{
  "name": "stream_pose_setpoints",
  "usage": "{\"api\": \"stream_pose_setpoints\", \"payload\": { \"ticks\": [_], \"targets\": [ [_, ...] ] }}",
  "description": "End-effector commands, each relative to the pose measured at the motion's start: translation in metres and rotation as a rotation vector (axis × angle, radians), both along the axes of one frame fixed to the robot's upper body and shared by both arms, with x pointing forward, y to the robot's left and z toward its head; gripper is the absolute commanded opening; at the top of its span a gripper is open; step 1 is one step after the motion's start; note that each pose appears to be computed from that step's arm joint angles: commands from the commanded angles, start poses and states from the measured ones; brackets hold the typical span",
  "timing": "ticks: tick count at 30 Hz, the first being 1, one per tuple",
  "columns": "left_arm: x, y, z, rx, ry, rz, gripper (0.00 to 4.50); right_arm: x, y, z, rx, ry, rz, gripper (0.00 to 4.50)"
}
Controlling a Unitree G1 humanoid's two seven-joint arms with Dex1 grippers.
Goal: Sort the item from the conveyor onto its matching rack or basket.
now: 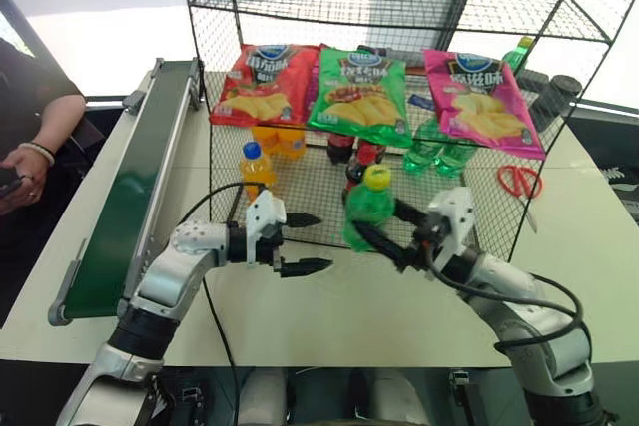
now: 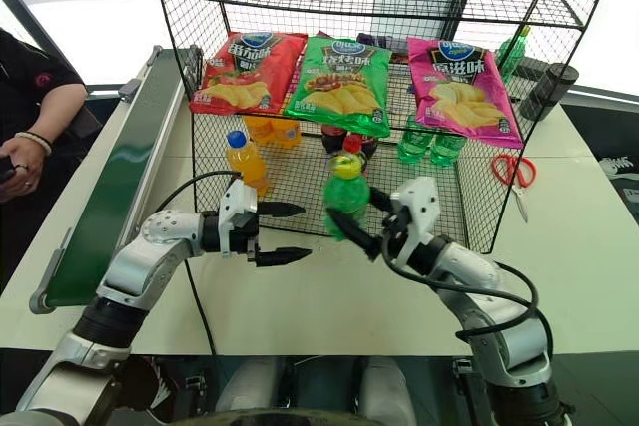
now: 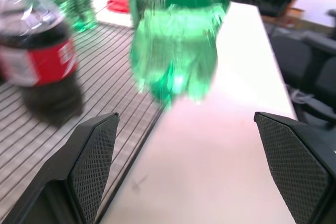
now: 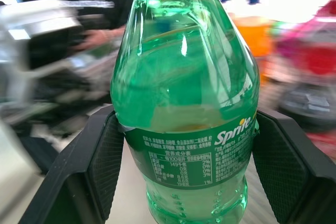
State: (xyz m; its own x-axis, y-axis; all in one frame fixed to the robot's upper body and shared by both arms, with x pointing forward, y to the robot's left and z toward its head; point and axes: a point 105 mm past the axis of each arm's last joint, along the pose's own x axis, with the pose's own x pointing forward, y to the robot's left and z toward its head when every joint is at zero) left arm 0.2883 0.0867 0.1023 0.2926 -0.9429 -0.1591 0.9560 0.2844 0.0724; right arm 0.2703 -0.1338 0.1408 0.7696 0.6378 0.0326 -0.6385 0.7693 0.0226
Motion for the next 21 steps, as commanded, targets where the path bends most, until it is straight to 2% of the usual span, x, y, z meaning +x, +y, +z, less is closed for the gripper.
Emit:
{"api": "stream_pose_setpoints", "payload": {
  "ticks": [1,6,10,21],
  "targets": [
    [0.004,0.001,0.026,-0.096,-0.143,0.085,4.37,0.009,-0.040,0.004,-0.039,-0.087,-0.212,3.00],
    [-0.013,-0.009,0.032,-0.154,-0.160,0.067,4.37,0.022,-0.073,-0.015,-0.036,-0.089,-0.436,3.00],
    [-0.025,-0.019,0.027,-0.150,-0.143,0.044,4.37,0.044,-0.096,-0.026,-0.007,-0.100,-0.594,3.00],
    [-0.026,-0.024,0.024,-0.133,-0.143,0.046,4.37,0.080,-0.110,-0.041,0.056,-0.091,-0.666,3.00]
  ]
}}
